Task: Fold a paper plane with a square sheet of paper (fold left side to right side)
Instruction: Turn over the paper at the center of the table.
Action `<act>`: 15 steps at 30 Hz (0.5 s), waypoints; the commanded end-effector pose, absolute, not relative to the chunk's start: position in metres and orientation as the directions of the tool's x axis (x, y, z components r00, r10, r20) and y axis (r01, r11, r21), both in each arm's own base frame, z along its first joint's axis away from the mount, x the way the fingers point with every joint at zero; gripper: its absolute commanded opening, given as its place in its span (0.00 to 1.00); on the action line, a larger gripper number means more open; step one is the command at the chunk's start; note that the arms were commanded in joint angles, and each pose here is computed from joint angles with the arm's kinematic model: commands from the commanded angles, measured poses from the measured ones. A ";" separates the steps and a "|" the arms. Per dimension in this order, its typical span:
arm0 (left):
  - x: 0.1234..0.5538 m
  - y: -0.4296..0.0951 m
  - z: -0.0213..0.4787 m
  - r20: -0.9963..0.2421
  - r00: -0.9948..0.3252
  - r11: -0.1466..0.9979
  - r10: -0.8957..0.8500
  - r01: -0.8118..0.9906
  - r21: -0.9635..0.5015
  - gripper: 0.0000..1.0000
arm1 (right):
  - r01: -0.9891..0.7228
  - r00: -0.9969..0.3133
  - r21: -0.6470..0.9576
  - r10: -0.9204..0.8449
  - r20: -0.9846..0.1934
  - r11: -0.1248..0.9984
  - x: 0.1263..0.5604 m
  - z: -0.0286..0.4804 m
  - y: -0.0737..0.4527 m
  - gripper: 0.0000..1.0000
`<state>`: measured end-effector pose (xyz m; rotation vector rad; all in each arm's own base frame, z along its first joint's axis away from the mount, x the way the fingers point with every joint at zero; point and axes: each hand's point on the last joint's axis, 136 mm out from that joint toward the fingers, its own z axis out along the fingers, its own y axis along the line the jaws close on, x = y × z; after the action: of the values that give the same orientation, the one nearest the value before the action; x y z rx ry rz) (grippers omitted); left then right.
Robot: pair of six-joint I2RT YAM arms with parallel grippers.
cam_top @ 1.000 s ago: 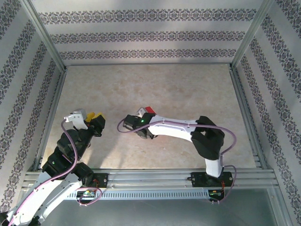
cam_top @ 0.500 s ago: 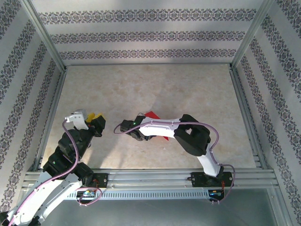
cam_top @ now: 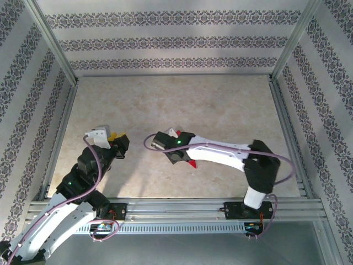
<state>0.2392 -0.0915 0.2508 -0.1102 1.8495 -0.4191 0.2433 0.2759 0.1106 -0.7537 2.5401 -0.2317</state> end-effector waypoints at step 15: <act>0.284 -0.189 0.184 -0.650 -0.637 0.768 -0.416 0.137 -0.625 0.52 | -0.225 -0.753 0.307 0.035 -0.658 0.925 0.260 0.170 0.193 0.98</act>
<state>0.2791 -0.1660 0.1719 -0.1580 2.1515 -0.6539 0.2583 0.1864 0.1655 -0.2330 2.4139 0.2706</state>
